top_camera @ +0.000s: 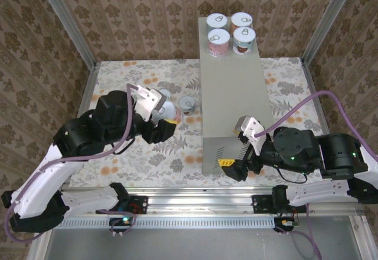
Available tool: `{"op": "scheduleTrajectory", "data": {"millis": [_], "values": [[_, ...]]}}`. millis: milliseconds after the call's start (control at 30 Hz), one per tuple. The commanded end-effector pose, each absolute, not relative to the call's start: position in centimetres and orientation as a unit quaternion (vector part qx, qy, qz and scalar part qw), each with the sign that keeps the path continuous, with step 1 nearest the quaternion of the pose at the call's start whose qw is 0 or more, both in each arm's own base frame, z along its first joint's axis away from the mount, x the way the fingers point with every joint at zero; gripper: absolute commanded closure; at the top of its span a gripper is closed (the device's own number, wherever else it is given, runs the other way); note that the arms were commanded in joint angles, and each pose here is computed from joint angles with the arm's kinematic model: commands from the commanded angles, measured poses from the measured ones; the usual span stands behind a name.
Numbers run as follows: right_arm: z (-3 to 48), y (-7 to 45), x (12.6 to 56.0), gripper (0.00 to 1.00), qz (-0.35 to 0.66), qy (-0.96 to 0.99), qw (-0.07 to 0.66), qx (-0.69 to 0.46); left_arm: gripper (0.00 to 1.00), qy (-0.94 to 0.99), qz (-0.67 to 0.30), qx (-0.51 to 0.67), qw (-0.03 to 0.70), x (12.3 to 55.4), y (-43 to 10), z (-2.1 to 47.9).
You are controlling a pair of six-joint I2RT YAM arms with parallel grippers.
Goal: Place and organize the canned foods onto the counter
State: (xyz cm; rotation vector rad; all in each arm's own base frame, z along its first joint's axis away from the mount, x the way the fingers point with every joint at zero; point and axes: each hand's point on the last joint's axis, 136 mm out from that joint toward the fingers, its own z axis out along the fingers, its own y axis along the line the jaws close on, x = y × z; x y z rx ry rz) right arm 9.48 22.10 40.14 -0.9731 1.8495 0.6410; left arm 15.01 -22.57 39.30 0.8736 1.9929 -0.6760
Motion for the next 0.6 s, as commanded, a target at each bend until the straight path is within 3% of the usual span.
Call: {"op": "scheduleTrajectory", "data": {"millis": [0,567], "values": [[41.3,20.9,11.2,0.00,0.228,0.761,0.495,-0.352,0.37,0.767,-0.290,0.380,0.427,13.7,-22.9,41.7],[43.1,19.7,14.0,0.00,0.141,0.771,0.546,-0.297,0.37,0.760,-0.271,0.418,0.417,14.6,-26.5,44.0]]}}
